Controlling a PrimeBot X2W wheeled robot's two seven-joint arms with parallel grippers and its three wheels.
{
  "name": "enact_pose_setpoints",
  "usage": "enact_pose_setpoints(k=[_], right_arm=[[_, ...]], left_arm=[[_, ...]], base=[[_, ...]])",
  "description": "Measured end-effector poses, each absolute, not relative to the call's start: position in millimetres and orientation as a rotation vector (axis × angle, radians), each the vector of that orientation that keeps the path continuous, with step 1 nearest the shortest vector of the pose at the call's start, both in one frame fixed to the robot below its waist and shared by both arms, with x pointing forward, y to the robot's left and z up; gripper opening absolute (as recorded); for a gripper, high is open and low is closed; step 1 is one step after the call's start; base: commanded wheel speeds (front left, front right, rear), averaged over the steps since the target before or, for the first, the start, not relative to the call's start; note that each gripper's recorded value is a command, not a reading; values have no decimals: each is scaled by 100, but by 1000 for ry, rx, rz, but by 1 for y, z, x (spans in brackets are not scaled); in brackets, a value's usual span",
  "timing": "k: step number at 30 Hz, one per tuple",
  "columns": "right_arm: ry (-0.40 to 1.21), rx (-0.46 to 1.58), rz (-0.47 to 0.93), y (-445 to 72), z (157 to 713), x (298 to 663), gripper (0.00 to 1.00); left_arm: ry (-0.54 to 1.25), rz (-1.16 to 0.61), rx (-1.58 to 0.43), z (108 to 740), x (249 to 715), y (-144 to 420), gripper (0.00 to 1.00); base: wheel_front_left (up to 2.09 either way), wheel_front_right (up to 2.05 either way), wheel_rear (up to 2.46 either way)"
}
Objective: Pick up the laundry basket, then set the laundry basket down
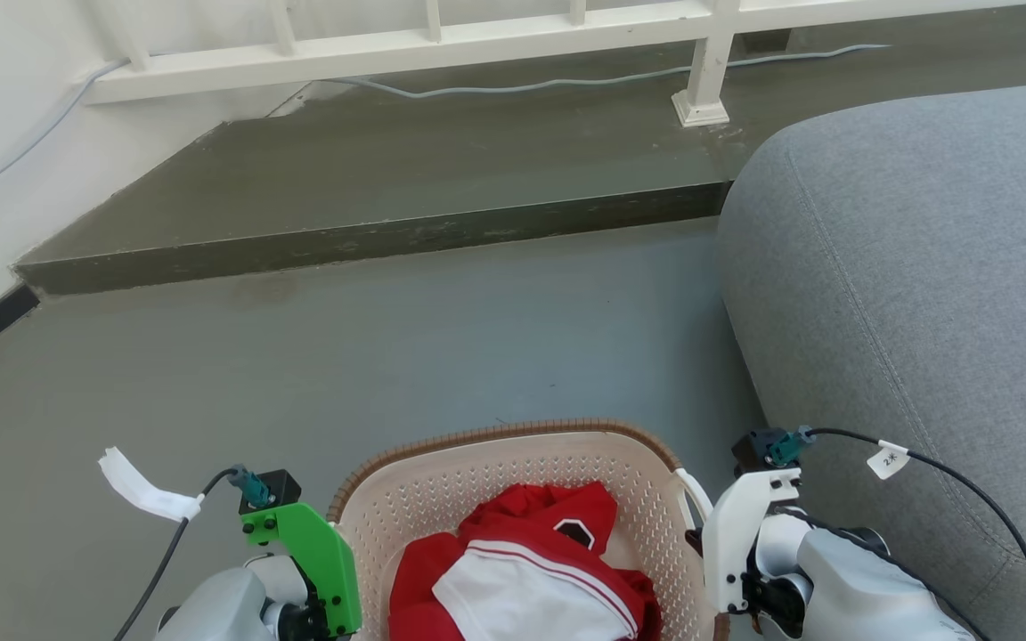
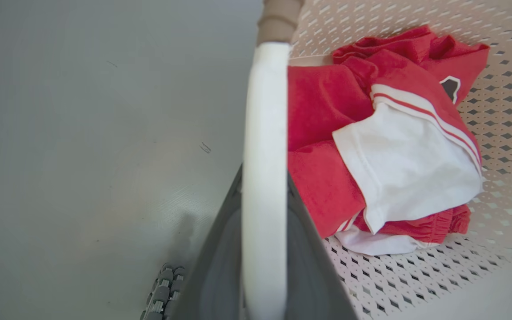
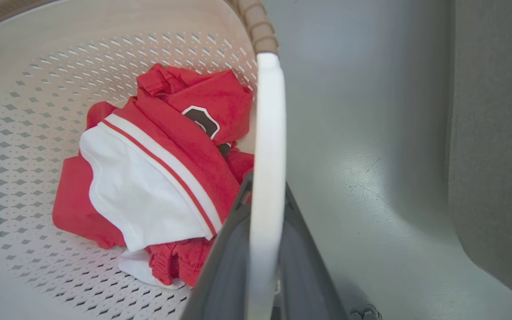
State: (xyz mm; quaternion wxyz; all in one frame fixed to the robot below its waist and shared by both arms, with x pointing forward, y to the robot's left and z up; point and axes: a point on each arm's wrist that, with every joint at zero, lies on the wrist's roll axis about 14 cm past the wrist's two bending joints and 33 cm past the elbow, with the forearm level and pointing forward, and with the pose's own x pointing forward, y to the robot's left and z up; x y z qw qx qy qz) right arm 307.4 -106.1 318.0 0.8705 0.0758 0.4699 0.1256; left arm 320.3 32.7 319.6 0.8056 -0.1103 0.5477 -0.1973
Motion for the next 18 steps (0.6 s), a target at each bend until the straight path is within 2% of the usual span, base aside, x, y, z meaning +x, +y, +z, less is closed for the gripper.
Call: enact_pose_setpoints(k=[18], right_arm=[[999, 152, 264, -105, 315, 306, 0]], left_arm=[[1161, -420, -245, 319, 322, 32, 0]], base=[[0, 0, 0]])
